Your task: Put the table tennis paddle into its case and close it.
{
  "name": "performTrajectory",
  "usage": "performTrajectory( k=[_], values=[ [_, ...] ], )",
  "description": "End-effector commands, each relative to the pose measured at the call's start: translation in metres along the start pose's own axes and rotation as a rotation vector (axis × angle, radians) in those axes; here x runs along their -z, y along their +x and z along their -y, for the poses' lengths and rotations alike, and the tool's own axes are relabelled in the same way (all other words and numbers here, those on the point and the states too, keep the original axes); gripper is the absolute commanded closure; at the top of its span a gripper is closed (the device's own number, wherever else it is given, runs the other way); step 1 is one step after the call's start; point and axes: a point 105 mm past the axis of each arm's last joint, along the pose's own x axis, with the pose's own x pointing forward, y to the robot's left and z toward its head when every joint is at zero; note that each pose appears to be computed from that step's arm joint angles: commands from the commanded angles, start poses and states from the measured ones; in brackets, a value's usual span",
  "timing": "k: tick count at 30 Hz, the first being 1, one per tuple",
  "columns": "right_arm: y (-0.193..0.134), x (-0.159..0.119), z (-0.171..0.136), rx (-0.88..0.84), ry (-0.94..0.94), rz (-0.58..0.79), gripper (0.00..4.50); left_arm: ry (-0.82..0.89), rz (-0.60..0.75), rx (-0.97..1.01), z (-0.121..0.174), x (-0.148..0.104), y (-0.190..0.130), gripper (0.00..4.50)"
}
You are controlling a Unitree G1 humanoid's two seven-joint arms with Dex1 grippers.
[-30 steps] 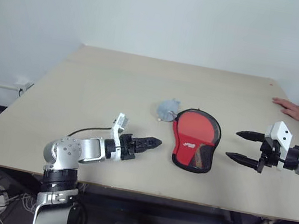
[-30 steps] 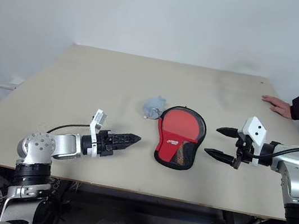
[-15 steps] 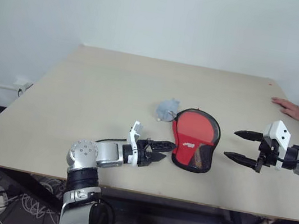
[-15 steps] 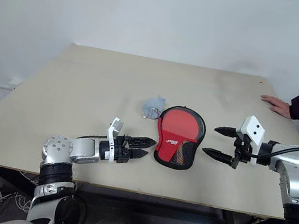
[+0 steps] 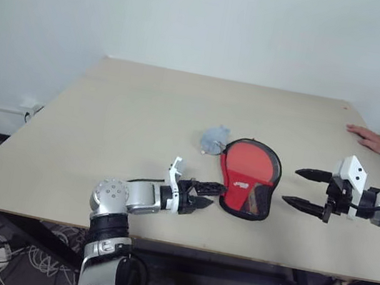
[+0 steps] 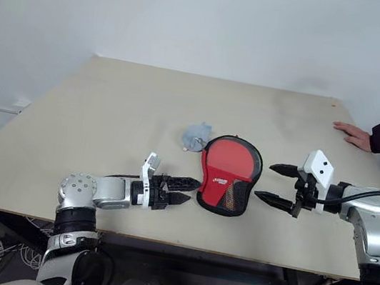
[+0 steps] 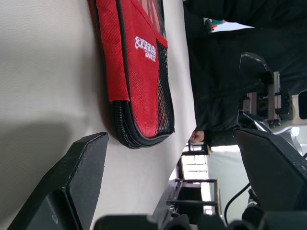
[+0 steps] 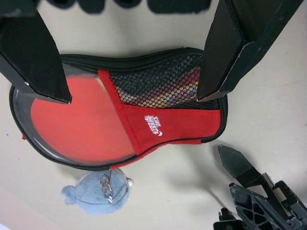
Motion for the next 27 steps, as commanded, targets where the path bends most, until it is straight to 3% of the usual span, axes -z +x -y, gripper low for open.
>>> performTrajectory(
  k=[1, 10, 27],
  values=[
    [-0.003, -0.016, 0.002, 0.02, -0.042, 0.047, 0.0, 0.022, 0.005, 0.012, 0.009, -0.003, 0.006, 0.03],
    [-0.002, -0.018, 0.001, 0.022, -0.04, 0.051, 0.0, 0.018, 0.016, 0.01, 0.012, -0.004, 0.015, 0.03],
    [0.001, -0.017, -0.001, 0.021, -0.032, 0.056, 0.0, 0.017, 0.037, -0.034, 0.004, -0.005, 0.001, 0.03]
  ],
)
